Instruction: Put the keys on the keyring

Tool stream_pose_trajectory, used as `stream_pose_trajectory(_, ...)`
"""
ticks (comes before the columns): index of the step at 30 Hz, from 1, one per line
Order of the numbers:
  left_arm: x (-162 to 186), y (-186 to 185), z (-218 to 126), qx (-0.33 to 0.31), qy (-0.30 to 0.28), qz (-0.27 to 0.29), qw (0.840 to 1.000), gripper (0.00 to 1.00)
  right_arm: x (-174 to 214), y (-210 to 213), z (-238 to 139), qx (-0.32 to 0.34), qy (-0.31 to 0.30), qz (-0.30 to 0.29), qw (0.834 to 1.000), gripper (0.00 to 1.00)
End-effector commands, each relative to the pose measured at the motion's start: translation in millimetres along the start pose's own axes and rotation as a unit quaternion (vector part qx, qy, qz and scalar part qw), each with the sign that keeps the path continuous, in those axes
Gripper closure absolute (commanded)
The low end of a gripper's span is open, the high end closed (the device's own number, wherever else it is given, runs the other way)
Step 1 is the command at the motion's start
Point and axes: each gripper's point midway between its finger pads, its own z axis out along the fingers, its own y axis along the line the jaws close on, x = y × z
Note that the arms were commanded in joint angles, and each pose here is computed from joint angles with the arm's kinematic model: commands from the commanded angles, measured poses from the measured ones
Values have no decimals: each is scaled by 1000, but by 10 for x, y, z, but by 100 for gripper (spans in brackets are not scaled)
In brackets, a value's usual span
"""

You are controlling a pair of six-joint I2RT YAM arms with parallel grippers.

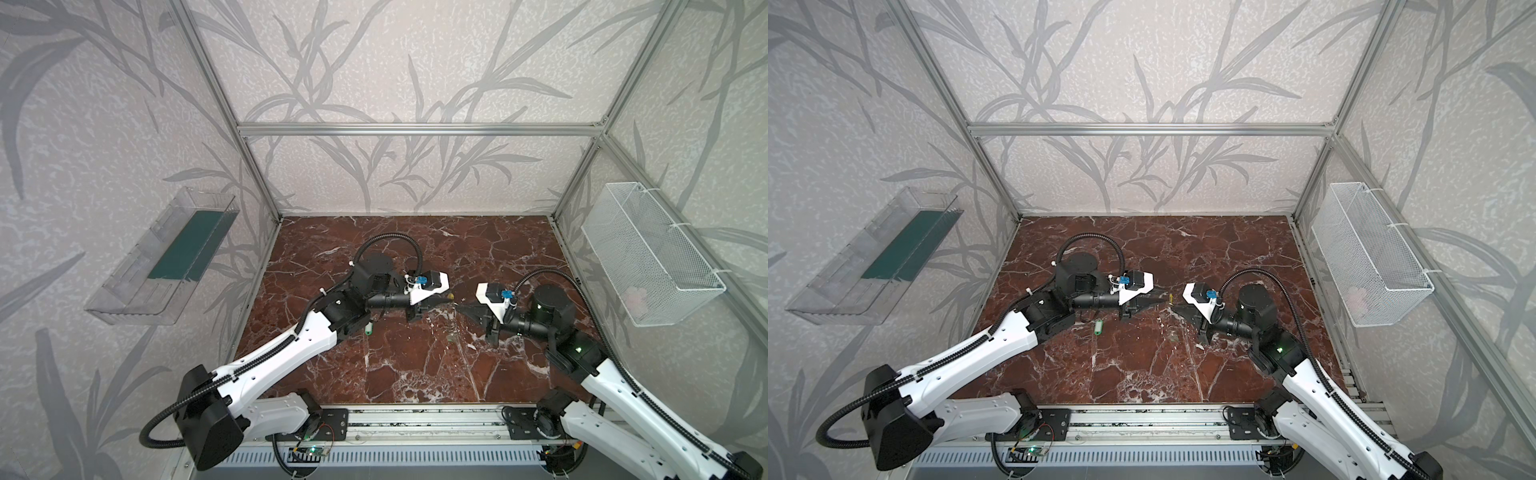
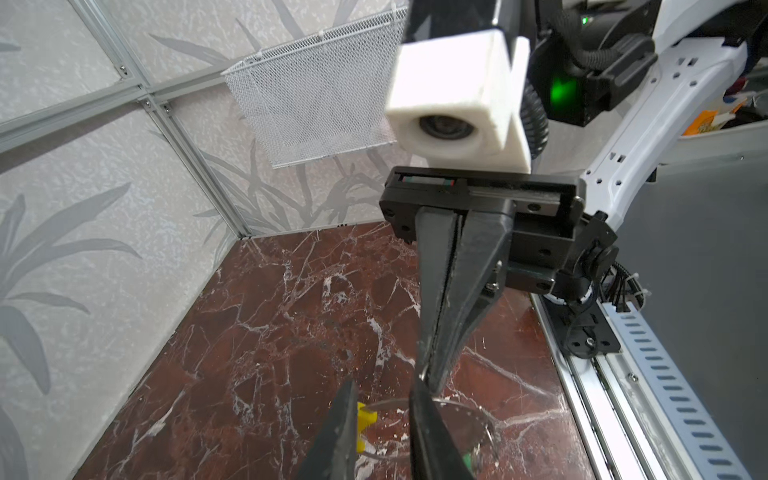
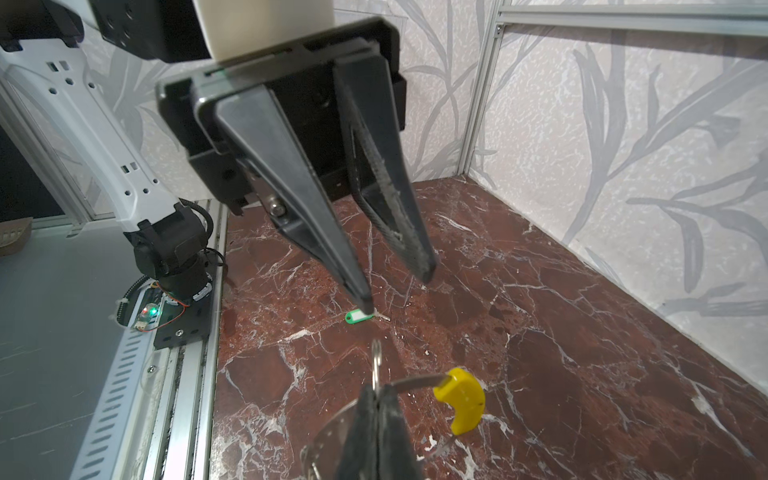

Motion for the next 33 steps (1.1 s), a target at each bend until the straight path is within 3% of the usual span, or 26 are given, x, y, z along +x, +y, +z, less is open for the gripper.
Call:
stream_pose_trajectory(1,144,-125,23,27,53,38,998,75,-9,36,-14,-13,19,-5,1000,100)
stream_pose_trajectory(15,244,-200,163,49,90,61,993,76,-16,103,-9,-34,18,-7,999,100)
stream_pose_trajectory(25,204,-231,234,59,75,54,994,100,10,98,-7,-30,15,-8,999,100)
stream_pose_trajectory(29,206,-230,253,53,61,35,996,100,46,-9,-58,14,13,-25,1000,83)
stream_pose_trajectory(33,113,-204,233,44,13,4,999,100,81,-153,-159,68,1,-32,997,76)
